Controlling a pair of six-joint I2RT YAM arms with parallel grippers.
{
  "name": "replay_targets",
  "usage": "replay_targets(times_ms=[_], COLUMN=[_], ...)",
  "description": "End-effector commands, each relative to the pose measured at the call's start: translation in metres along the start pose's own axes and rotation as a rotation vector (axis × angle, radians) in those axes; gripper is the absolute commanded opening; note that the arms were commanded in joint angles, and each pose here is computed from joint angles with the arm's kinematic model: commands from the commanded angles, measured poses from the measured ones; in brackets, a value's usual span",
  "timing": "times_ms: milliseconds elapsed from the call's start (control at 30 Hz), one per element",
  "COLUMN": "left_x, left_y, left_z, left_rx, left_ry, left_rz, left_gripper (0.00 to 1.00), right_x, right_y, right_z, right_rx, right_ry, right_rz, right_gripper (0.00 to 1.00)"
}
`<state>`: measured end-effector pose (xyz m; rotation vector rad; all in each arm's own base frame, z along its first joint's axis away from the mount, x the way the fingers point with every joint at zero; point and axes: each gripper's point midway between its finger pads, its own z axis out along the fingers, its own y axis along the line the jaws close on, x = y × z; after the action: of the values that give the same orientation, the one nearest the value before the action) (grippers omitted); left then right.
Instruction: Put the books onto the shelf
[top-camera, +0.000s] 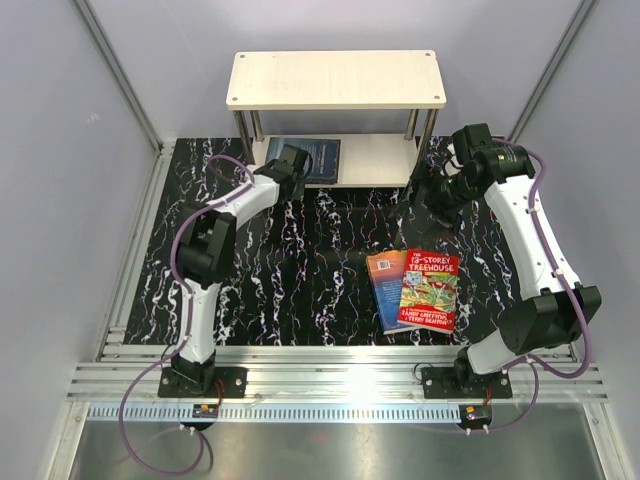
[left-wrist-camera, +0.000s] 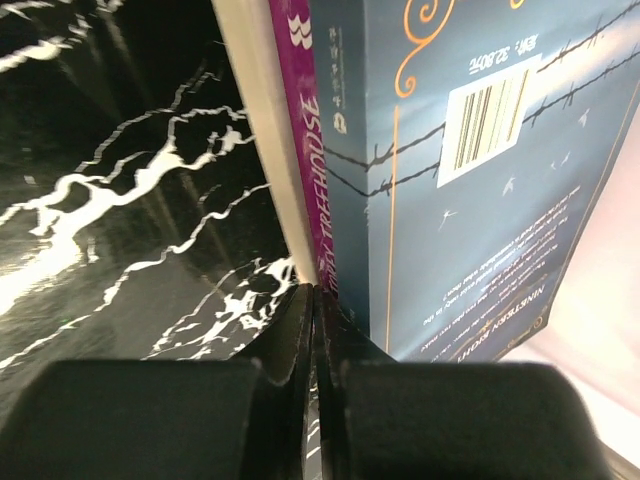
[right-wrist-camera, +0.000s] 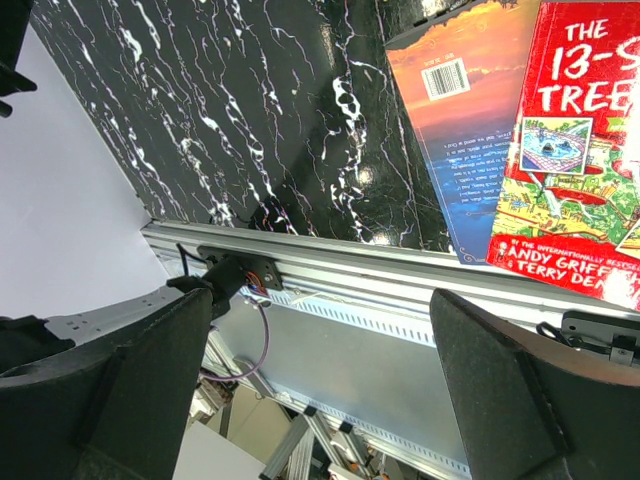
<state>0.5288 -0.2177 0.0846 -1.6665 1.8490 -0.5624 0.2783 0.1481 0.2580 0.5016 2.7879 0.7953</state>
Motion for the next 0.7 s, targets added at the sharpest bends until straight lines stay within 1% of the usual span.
replay_targets(times_ms=[0, 100, 200, 300, 333, 367, 400, 433, 467, 500, 533, 567, 600, 633, 667], left_x=[0.003, 0.007, 0.008, 0.011, 0.016, 0.016, 0.020, 0.032, 0.037, 0.043, 0.056, 0.061, 0.065, 0.079, 0.086], left_y=[-0.044, -0.038, -0.022, -0.010, -0.007, 0.000, 0.004, 0.006, 0.014, 0.019, 0.027, 0.033, 0.040, 0.048, 0.051], left_z=[-0.007, -0.014, -0.027, -0.046, -0.050, -0.057, -0.061, -0.069, -0.076, -0.081, -0.091, -0.097, -0.106, -0.118, -0.126], left_rx=[0.109, 0.096, 0.087, 0.105, 0.110, 0.117, 0.125, 0.163, 0.172, 0.181, 0.192, 0.191, 0.195, 0.212, 0.225], left_ry=[0.035, 0.064, 0.092, 0.143, 0.178, 0.194, 0.218, 0.292, 0.334, 0.377, 0.440, 0.462, 0.476, 0.515, 0.535], left_rz=[-0.072, -0.069, -0.040, 0.090, 0.130, 0.207, 0.249, 0.323, 0.358, 0.388, 0.451, 0.482, 0.513, 0.574, 0.614], left_gripper=[0.02, 0.02, 0.03, 0.06, 0.07, 0.11, 0.14, 0.18, 0.24, 0.26, 0.28, 0.34, 0.39, 0.45, 0.58], right_x=[-0.005, -0.004, -0.005, -0.007, -0.006, -0.006, -0.007, -0.007, -0.007, -0.006, -0.005, -0.013, -0.013, -0.018, -0.013], right_y=[0.008, 0.008, 0.009, 0.007, 0.007, 0.006, 0.005, 0.004, 0.003, -0.001, -0.011, -0.030, -0.042, -0.063, -0.076], right_z=[-0.008, -0.009, -0.012, -0.016, -0.018, -0.019, -0.022, -0.022, -0.023, -0.024, -0.025, -0.028, -0.034, -0.042, -0.041], right_rx=[-0.025, -0.027, -0.027, -0.016, -0.011, -0.007, -0.006, -0.002, -0.002, 0.015, 0.055, 0.153, 0.199, 0.241, 0.265], right_ry=[-0.048, -0.049, -0.061, -0.087, -0.090, -0.096, -0.110, -0.110, -0.116, -0.123, -0.125, -0.176, -0.202, -0.224, -0.214], right_rz=[-0.054, -0.056, -0.063, -0.077, -0.079, -0.086, -0.089, -0.089, -0.090, -0.086, -0.061, -0.038, -0.010, 0.073, 0.117], right_gripper=[0.97, 0.98, 0.98, 0.98, 0.98, 0.99, 0.99, 0.99, 0.99, 0.99, 0.99, 0.99, 1.00, 1.00, 1.00])
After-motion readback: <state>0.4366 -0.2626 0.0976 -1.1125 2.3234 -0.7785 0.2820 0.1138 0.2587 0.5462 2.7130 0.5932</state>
